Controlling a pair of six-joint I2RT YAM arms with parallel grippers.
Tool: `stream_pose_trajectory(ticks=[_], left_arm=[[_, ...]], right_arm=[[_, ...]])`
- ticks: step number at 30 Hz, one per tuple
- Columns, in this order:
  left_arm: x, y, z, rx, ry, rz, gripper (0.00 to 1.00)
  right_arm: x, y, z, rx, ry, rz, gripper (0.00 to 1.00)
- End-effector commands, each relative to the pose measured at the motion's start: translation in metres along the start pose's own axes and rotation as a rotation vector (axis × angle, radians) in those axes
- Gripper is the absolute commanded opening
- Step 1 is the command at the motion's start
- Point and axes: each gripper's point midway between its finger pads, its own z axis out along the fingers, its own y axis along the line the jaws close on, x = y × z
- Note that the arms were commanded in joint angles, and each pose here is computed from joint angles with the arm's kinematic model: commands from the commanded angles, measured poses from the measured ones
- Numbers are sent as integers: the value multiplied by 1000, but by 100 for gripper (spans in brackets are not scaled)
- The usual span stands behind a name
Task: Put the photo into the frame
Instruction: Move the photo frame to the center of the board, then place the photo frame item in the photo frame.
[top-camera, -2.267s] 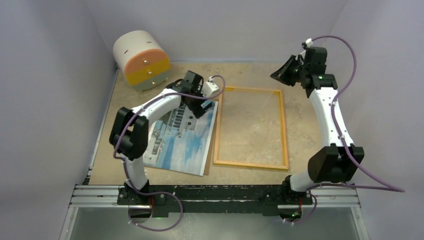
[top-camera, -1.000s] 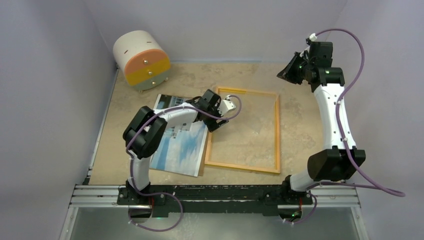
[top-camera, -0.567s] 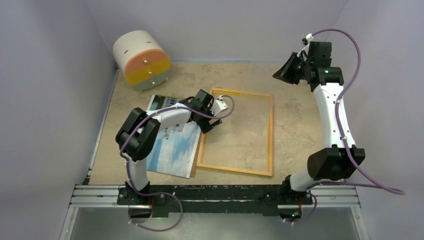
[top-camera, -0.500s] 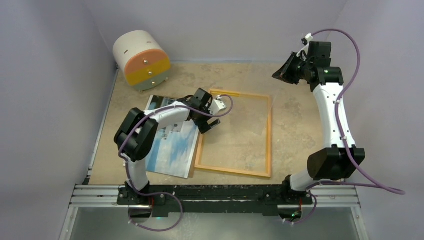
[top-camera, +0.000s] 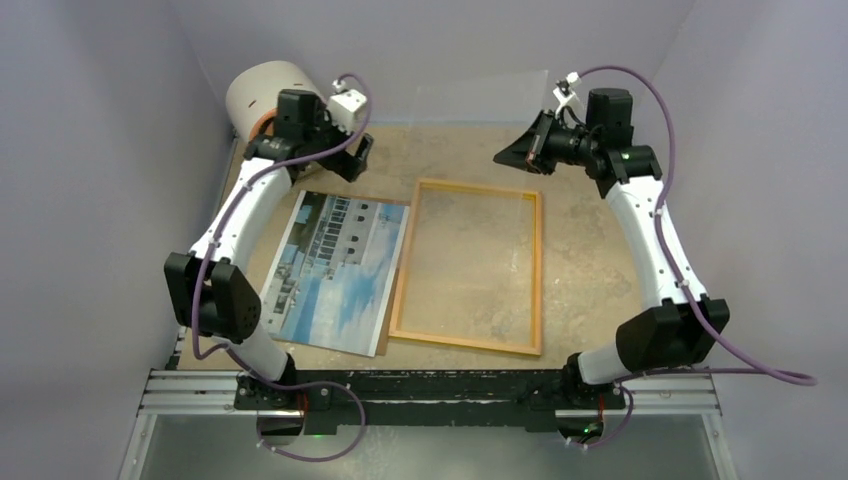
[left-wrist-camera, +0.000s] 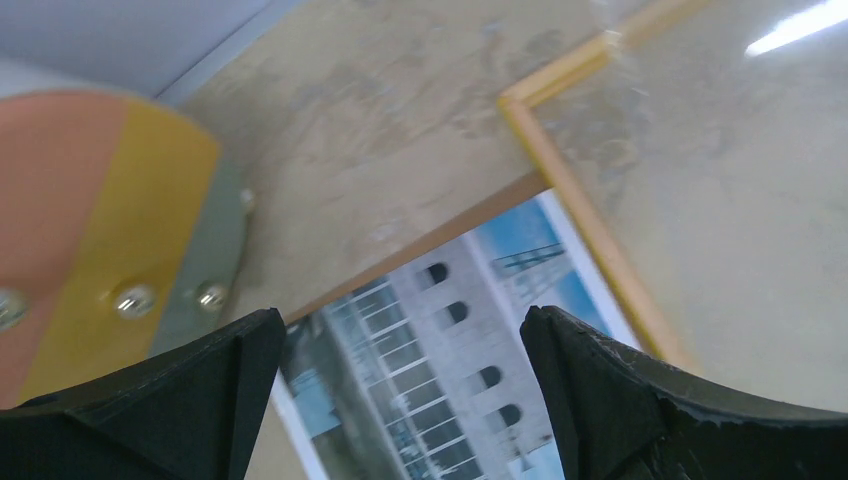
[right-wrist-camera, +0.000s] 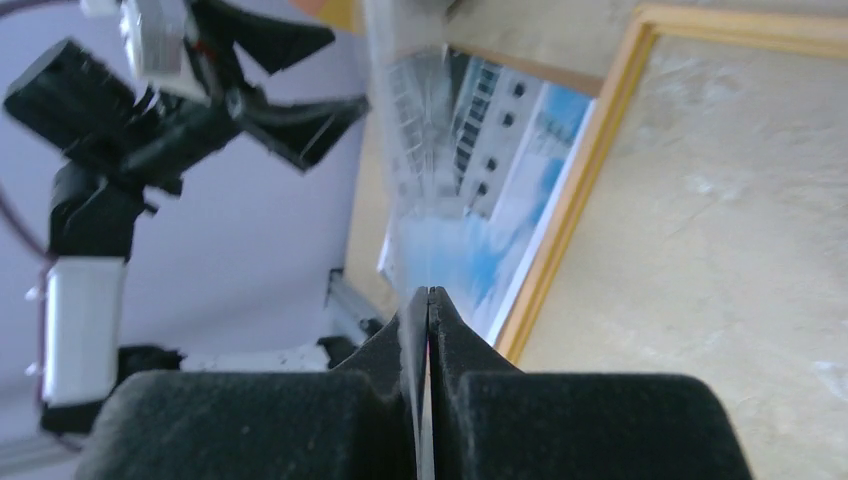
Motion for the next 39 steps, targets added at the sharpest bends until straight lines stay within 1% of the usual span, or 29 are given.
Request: stream_pose_trajectory(ticks=[1,3,5,10,13,14,16,20,21,23,25,26,29,31,36,39], left_arm=[[25,42,-15,-109,53,-31,100],[42,48,-15,-144,94,-6,100],[60,45,-12,-142,122,11,100],[126,31,7,-101,248,27,100],[162,25,17,-90,327,40,100],[175,21,19,-85,354,45,100],[188,16,24,-81,379,61,100],[199,-3,36,-85,434,153,100],[202,-5,40,-111,456,184,100],[204,-16,48,-112,462,223,100],[205,-24,56,-109,457,251,100],[206,-27,59,-108,460,254,100],[209,-33,66,-97,470,258,100],[212,-37,68,-92,476,270,100],[222,-43,70,-79,508,297,100],[225,-44,69,-83,524,316,100]], right_arm=[[21,44,-13,-270,73,60,0],[31,22,2,-244,102,98,0],[45,-7,19,-202,137,125,0],[99,-90,60,-79,265,193,0],[121,-130,74,7,296,198,0],[124,-142,77,44,299,197,0],[126,-159,80,125,296,189,0],[120,-179,81,233,268,168,1],[122,-183,82,245,268,170,4],[129,-190,86,248,281,189,14],[141,-199,89,250,306,215,28],[146,-203,90,253,313,226,34],[159,-211,91,255,323,255,47],[164,-217,91,274,316,268,58],[172,-234,87,353,303,281,72],[174,-246,82,418,283,277,83]])
